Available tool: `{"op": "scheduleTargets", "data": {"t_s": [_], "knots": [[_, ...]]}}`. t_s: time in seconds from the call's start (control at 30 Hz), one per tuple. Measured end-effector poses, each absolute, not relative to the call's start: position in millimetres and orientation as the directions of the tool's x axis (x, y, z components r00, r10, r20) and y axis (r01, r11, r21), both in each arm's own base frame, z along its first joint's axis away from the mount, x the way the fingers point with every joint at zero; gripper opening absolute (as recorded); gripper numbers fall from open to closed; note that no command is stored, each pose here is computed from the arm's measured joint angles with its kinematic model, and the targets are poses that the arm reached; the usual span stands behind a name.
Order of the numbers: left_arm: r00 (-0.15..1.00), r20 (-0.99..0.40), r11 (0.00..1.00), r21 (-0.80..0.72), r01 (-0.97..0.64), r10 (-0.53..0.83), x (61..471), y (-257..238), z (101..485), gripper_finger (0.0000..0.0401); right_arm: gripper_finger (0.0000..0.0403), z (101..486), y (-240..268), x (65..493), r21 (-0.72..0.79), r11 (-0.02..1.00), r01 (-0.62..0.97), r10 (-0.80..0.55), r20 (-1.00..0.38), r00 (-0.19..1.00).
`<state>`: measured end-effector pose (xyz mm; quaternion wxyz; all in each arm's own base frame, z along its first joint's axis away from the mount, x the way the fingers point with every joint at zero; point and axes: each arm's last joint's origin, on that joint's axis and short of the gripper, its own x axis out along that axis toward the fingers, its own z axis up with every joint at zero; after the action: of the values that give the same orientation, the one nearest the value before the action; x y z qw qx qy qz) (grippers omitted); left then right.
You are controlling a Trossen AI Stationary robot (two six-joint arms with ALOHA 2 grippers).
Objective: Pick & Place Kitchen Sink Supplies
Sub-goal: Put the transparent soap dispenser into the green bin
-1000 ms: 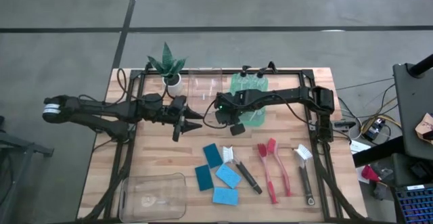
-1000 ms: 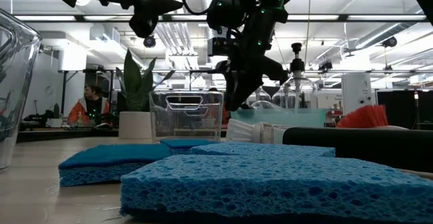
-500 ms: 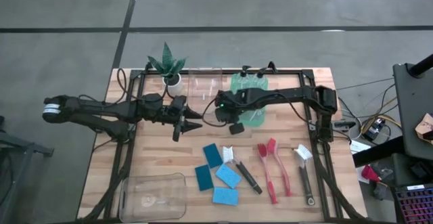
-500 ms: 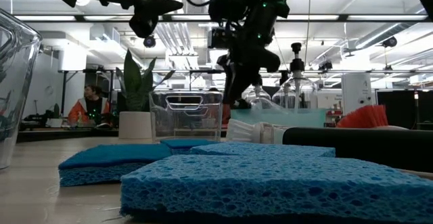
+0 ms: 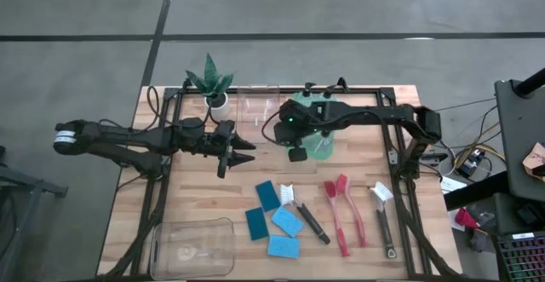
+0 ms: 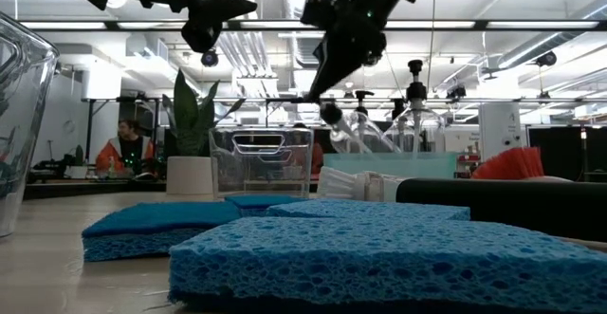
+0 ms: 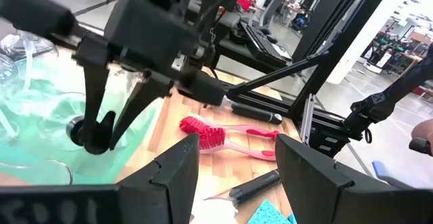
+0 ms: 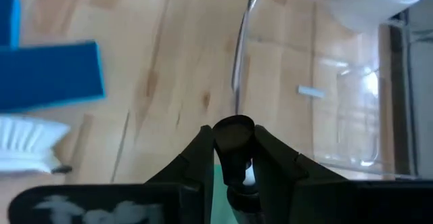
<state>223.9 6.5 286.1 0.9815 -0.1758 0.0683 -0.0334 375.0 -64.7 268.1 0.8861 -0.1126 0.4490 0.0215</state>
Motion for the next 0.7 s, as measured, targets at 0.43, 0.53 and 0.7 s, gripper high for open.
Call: {"op": "scheduleTargets", "data": {"t_s": [0.43, 0.53, 0.7], "knots": [[0.989, -0.116, 0.936, -0.350, 0.044, -0.090, 224, 7, 287, 0.0195, 0.0070, 298, -70, 334, -0.148, 0.989, 0.031, -0.110, -0.567, 0.816], [0.990, -0.113, 0.936, -0.350, 0.045, -0.089, 224, 7, 287, 0.0195, 0.0070, 300, -71, 320, -0.106, 0.990, 0.093, -0.133, -0.494, 0.859], [0.990, -0.114, 0.936, -0.349, 0.039, -0.084, 224, 7, 287, 0.0195, 0.0070, 301, -73, 296, -0.007, 0.982, 0.187, -0.179, -0.338, 0.924]]}}
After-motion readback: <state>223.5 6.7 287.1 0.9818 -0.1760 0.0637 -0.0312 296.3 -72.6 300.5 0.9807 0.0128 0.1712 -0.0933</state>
